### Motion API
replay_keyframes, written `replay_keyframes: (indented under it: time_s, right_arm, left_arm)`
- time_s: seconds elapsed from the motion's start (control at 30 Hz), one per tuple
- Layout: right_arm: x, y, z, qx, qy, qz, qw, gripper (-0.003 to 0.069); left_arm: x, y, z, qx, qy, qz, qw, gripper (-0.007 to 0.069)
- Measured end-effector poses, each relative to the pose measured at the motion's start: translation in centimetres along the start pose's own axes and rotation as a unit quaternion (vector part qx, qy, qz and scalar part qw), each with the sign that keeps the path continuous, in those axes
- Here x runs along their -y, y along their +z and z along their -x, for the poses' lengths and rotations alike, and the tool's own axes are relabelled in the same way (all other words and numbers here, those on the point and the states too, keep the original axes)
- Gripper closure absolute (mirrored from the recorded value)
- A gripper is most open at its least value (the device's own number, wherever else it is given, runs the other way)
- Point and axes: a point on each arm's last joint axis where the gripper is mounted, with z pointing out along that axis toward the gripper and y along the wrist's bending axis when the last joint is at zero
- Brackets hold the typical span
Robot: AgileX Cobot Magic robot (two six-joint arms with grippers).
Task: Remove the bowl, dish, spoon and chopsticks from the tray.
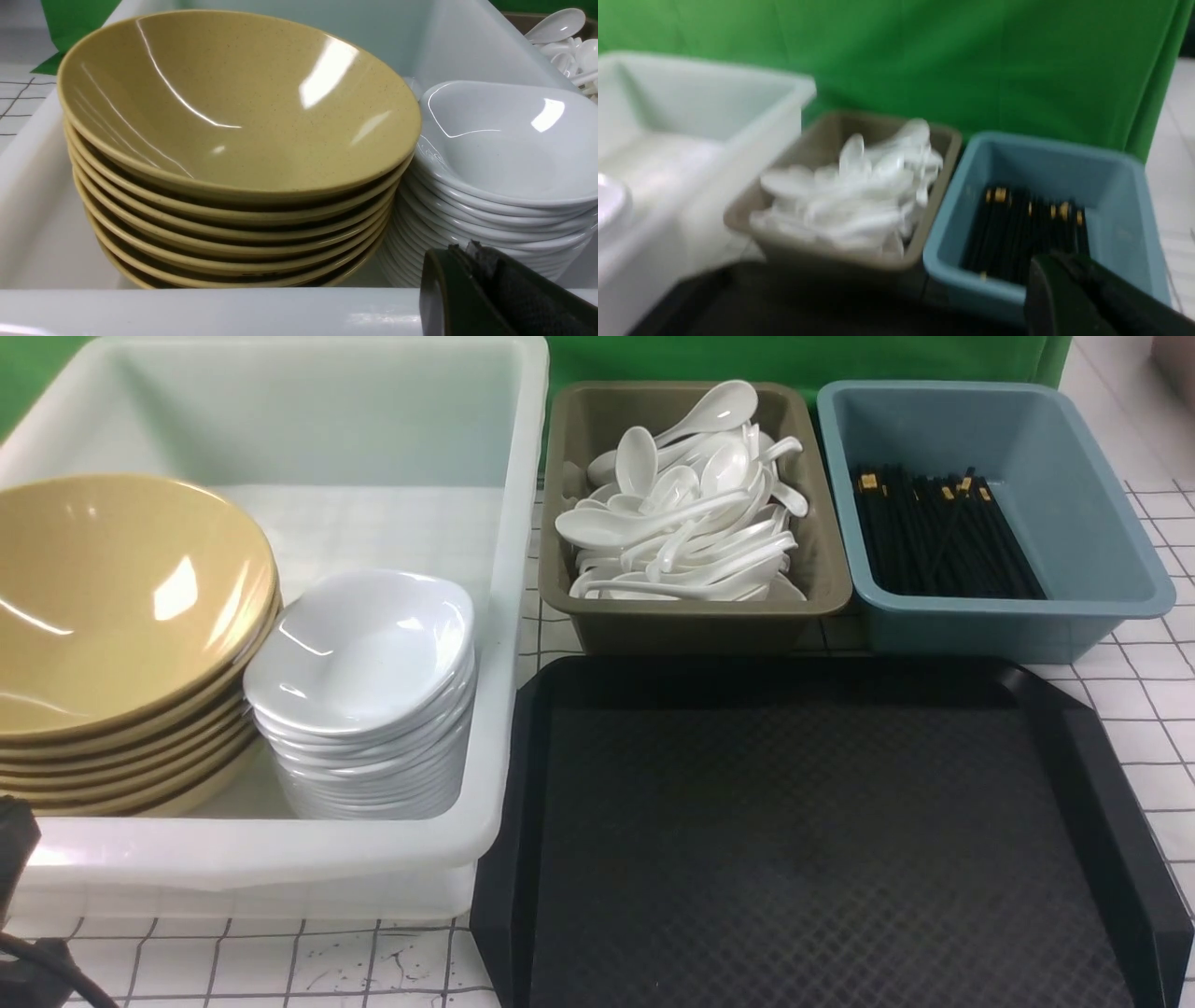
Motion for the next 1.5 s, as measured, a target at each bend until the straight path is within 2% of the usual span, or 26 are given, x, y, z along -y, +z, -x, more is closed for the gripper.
replay_keyframes:
  time_s: [0.33, 0.67, 0.83, 0.9, 0.97, 1.17, 1.37, 1.5]
  right_arm:
    - [0.1, -2.4, -6.2, 0.011, -0.002, 0.001, 1.000, 0.0622]
    - [0.1, -2.3, -8.8, -0.014, 0.052, 0.001, 0.999, 0.0622]
    - [0.1, -2.5, -10.4, 0.048, 0.031, 0.005, 0.998, 0.0622]
    - [0.4, -2.7, -11.9, 0.098, 0.005, -0.019, 0.995, 0.0622]
    - [0.7, -2.9, -13.0, 0.108, -0.007, -0.040, 0.993, 0.0622]
    - [1.3, -3.3, -16.2, 0.090, -0.004, -0.097, 0.991, 0.0622]
    - [1.5, -3.2, -18.1, -0.011, 0.009, -0.117, 0.993, 0.0622]
    - [1.5, -3.3, -18.4, -0.028, 0.009, -0.118, 0.993, 0.0619]
  left_arm:
    - [0.0, 0.0, 0.0, -0.001, 0.000, 0.000, 1.000, 0.0637]
    - [0.0, 0.0, 0.0, -0.002, 0.000, 0.000, 1.000, 0.0637]
    - [0.0, 0.0, 0.0, -0.001, 0.000, 0.000, 1.000, 0.0637]
    - [0.0, 0.0, 0.0, -0.001, 0.000, 0.000, 1.000, 0.0637]
    - [0.0, 0.0, 0.0, -0.001, 0.000, 0.000, 1.000, 0.0637]
    - [0.0, 0.0, 0.0, -0.001, 0.000, 0.000, 1.000, 0.0637]
    - [0.0, 0.0, 0.0, -0.002, 0.000, 0.000, 1.000, 0.0637]
    - [0.0, 0.0, -0.1, -0.003, 0.000, 0.000, 1.000, 0.0637]
